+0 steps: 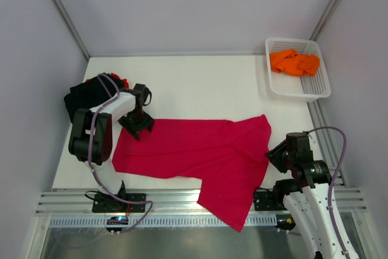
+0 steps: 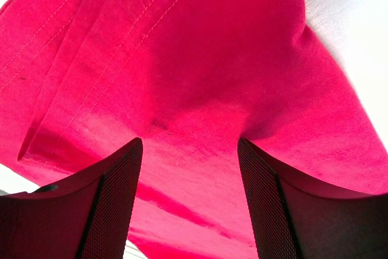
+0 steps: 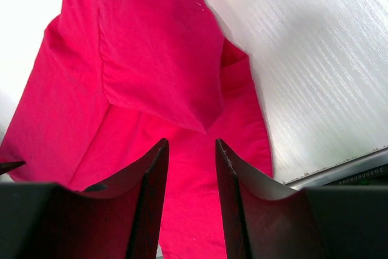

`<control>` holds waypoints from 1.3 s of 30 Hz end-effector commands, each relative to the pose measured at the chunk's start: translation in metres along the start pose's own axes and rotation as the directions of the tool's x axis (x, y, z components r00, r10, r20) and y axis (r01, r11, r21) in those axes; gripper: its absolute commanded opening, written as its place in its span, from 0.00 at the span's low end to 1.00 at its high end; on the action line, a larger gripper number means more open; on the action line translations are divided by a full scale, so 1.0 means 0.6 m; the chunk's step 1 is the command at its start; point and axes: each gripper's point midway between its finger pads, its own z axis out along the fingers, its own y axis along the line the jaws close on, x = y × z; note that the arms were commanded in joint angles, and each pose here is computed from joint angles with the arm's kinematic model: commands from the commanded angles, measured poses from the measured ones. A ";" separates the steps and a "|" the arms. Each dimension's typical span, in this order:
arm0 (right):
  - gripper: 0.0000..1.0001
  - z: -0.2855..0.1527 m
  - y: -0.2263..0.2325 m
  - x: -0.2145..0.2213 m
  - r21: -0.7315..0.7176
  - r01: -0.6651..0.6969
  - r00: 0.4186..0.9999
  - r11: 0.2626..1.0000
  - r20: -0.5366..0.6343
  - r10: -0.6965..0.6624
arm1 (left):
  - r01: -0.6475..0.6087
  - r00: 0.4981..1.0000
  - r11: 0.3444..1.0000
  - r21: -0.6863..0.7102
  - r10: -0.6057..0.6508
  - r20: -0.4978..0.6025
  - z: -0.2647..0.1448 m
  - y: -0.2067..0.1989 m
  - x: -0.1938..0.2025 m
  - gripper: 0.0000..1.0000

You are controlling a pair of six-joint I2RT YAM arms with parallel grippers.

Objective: Fold and stack the t-shirts
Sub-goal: Fold the flattened tshirt in 1/3 of the way

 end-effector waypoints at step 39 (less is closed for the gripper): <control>0.41 0.208 0.404 0.101 -0.554 0.566 0.663 0.610 -0.134 -0.736 | -0.357 0.933 0.456 0.816 0.135 0.333 -0.466 -0.157 -0.022 0.77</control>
